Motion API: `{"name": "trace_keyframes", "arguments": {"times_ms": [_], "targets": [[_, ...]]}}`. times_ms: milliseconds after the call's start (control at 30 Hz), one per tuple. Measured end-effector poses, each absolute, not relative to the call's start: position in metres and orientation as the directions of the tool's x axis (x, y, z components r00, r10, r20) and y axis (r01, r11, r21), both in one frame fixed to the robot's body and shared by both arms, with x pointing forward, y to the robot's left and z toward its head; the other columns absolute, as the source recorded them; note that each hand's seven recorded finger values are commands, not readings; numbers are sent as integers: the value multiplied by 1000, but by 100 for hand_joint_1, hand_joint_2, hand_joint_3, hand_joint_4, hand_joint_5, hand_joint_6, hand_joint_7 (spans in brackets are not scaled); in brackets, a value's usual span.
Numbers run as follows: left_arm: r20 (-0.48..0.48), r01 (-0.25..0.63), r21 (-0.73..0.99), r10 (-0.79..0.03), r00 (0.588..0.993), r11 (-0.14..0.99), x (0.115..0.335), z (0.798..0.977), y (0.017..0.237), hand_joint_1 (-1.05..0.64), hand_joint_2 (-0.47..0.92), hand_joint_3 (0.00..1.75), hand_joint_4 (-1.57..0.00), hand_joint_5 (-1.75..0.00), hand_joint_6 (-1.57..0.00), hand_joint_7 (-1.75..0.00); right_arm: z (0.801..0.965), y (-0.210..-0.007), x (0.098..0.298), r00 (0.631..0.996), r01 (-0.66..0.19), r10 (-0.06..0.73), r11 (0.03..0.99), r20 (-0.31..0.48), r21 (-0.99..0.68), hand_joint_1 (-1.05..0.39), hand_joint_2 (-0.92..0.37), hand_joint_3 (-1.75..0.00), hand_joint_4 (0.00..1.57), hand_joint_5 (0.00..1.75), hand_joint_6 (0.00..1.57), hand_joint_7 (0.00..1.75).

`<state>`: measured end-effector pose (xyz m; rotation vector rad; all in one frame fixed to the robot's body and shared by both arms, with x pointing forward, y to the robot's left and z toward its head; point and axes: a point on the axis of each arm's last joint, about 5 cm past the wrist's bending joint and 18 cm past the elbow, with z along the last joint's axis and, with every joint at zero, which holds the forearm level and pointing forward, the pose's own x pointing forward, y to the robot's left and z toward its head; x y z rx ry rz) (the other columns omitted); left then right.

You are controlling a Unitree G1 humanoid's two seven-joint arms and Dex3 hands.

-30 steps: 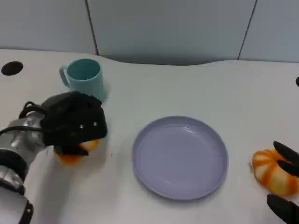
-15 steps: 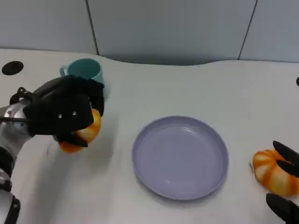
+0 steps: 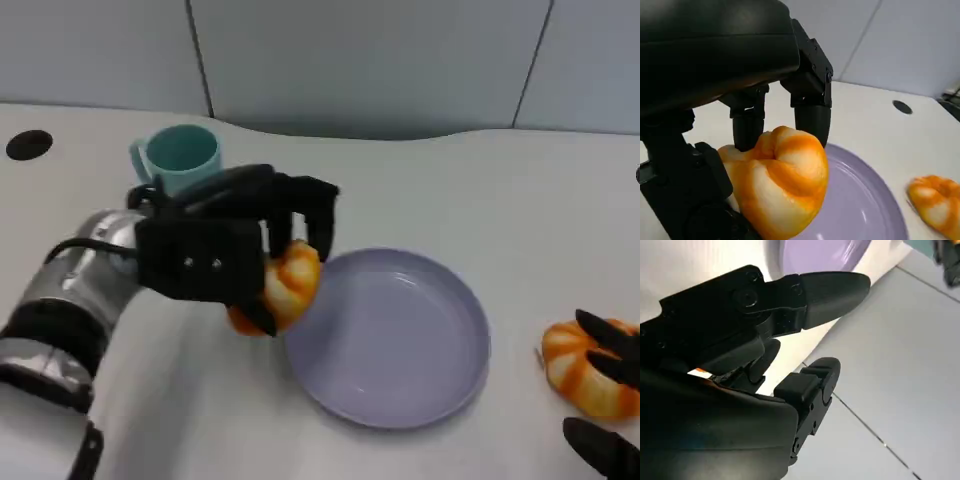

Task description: Grasp the bread from the table and place it into the plate.

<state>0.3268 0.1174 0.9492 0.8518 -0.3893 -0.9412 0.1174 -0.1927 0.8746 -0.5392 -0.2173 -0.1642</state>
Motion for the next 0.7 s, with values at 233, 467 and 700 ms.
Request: {"name": "trace_keyframes", "arguments": {"times_ms": [233,467,700], "targets": [[-83,556,806,-892,445,202,330,965,87,-12,67,56,-81,-175,-59,-175,874,-191,118,975,179,-86,847,203,-500,-37,-92,-33,93,9,67,2],[-149,553,828,-913,379,94,326,963,70,-10,60,85,-84,-175,-66,-175,874,-190,119,977,174,-85,848,196,-501,-37,-92,-32,91,9,67,2],[-144,512,857,-923,357,64,323,964,55,-5,42,113,-90,-175,-72,-175,878,-189,119,977,181,-96,843,189,-506,-38,-92,-32,87,8,67,1]]}}
